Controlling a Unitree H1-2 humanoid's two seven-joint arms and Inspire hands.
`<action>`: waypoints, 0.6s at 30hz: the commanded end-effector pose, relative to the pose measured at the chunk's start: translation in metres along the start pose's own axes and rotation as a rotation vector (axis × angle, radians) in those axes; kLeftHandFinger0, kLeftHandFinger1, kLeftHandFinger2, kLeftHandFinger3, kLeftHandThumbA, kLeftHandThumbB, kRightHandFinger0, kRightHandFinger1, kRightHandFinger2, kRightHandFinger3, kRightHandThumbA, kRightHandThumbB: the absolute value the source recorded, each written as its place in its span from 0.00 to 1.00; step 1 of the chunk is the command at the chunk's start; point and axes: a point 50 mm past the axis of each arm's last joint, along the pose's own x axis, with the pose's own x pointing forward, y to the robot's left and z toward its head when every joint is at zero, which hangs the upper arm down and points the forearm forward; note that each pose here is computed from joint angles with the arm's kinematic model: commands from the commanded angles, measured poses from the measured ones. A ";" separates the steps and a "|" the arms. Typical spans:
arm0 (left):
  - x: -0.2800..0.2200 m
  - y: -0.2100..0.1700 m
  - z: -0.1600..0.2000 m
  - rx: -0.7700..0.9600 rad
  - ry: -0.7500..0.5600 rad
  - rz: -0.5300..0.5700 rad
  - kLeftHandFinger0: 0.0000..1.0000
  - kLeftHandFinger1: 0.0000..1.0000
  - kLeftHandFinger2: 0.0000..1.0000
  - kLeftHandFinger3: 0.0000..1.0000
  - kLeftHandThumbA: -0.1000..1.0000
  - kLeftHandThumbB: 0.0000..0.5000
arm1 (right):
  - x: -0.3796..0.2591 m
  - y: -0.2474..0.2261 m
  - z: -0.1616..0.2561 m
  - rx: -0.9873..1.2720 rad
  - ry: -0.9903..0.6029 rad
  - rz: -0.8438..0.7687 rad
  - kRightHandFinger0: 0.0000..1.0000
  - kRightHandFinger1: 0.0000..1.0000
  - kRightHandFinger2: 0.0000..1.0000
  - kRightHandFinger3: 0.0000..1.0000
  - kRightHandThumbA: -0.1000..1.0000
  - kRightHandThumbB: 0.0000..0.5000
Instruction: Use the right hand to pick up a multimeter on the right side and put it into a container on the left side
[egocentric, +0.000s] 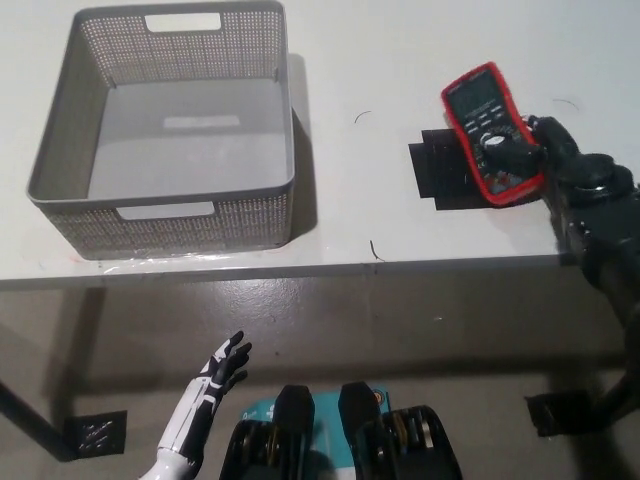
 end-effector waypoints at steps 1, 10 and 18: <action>0.004 0.005 0.010 0.007 -0.074 -0.010 1.00 1.00 1.00 1.00 1.00 0.82 | -0.002 -0.006 0.048 0.967 0.001 0.191 0.00 0.00 0.52 1.00 0.00 0.11; -0.004 0.002 0.005 -0.005 -0.062 -0.007 1.00 1.00 1.00 1.00 1.00 0.81 | -0.003 0.022 0.051 1.266 0.013 0.264 0.00 0.00 0.60 1.00 0.00 0.24; -0.006 0.002 0.005 -0.002 -0.051 0.002 1.00 1.00 1.00 1.00 1.00 0.77 | -0.016 0.067 0.120 1.229 -0.090 0.469 0.00 0.03 0.64 0.60 0.00 0.28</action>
